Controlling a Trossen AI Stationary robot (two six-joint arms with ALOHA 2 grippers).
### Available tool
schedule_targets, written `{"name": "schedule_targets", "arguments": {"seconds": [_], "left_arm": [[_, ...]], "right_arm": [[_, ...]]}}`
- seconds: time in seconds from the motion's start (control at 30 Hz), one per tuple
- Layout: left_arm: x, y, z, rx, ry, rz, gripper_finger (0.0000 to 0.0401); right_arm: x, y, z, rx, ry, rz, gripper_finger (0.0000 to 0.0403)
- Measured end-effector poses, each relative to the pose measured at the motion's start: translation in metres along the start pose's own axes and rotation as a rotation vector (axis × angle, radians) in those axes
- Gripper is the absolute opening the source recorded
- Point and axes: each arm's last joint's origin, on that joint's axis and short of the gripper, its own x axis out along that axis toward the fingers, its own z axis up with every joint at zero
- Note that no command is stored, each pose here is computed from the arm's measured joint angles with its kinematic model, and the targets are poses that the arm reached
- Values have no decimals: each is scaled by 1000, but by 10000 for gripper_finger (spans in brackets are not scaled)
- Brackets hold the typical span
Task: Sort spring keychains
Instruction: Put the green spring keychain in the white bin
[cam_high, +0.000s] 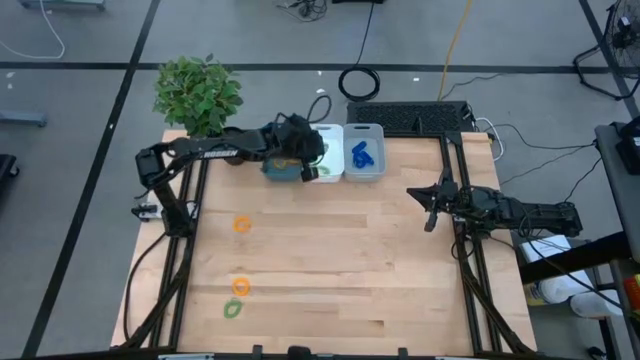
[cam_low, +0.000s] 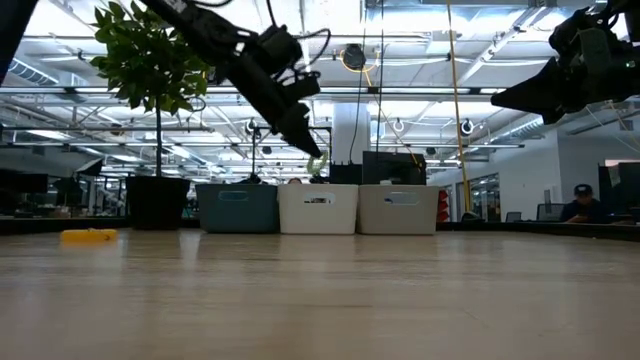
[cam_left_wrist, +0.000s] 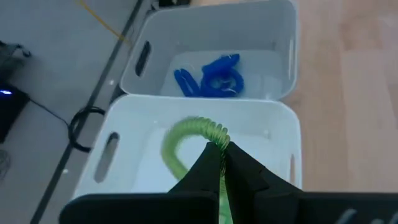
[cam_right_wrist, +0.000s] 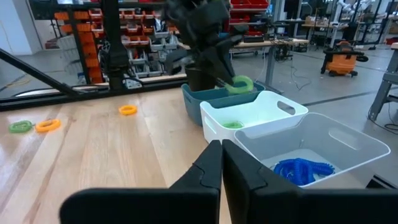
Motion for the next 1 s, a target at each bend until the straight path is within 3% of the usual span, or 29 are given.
{"name": "schedule_targets", "arguments": {"seconds": [0.2,0.47,0.7,1.0], "left_arm": [[28,18,-14,-53,40,-51,18],[34,28,-6,-195,75,-115,110],[34,24,-7,-235,107,-136,193],[22,3,6,-194,141,-22,271]], "right_arm": [[0,0,0,1,-3,0,0],[0,0,1,2,-5,0,0],[0,0,0,2,-5,0,0],[0,0,0,2,-5,0,0]]}}
